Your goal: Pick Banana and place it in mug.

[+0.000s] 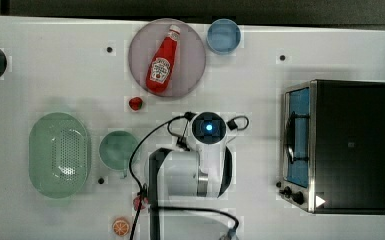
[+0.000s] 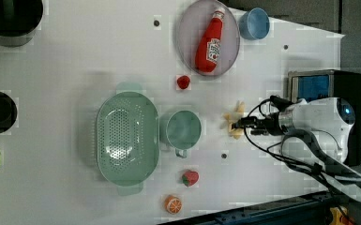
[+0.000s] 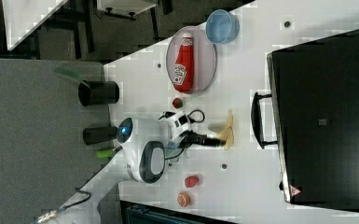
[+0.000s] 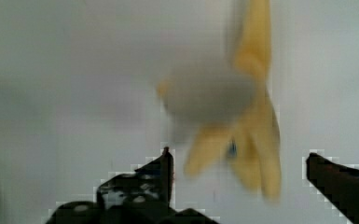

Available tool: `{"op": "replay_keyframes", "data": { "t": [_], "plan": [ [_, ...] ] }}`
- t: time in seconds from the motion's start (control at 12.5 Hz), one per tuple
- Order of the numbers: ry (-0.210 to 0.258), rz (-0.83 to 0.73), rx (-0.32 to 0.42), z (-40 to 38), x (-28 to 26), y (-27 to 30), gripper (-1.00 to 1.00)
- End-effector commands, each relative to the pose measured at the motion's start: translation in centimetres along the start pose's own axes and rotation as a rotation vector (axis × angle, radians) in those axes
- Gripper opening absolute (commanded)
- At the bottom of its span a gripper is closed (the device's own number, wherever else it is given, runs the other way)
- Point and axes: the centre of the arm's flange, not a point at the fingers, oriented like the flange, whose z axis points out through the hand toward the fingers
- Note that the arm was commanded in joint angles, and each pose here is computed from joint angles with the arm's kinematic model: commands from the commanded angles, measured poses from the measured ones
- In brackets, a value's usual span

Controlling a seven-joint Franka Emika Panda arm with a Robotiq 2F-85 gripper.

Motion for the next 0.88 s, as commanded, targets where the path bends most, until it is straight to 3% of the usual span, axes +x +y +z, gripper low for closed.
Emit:
{"op": "replay_keyframes", "data": {
  "t": [0.08, 0.24, 0.48, 0.64, 0.88],
  "plan": [
    [0.083, -0.161, 0.001, 0.0, 1.9, 0.2, 1.0],
    [0.064, -0.16, -0.002, 1.7, 1.7, 0.3, 1.0],
    [0.085, -0.163, 0.0, 2.9, 1.7, 0.2, 1.0],
    [0.082, -0.163, 0.0, 3.0, 1.5, 0.2, 0.43],
    [0.094, -0.162, 0.002, 2.3, 1.6, 0.2, -0.26]
  ]
}}
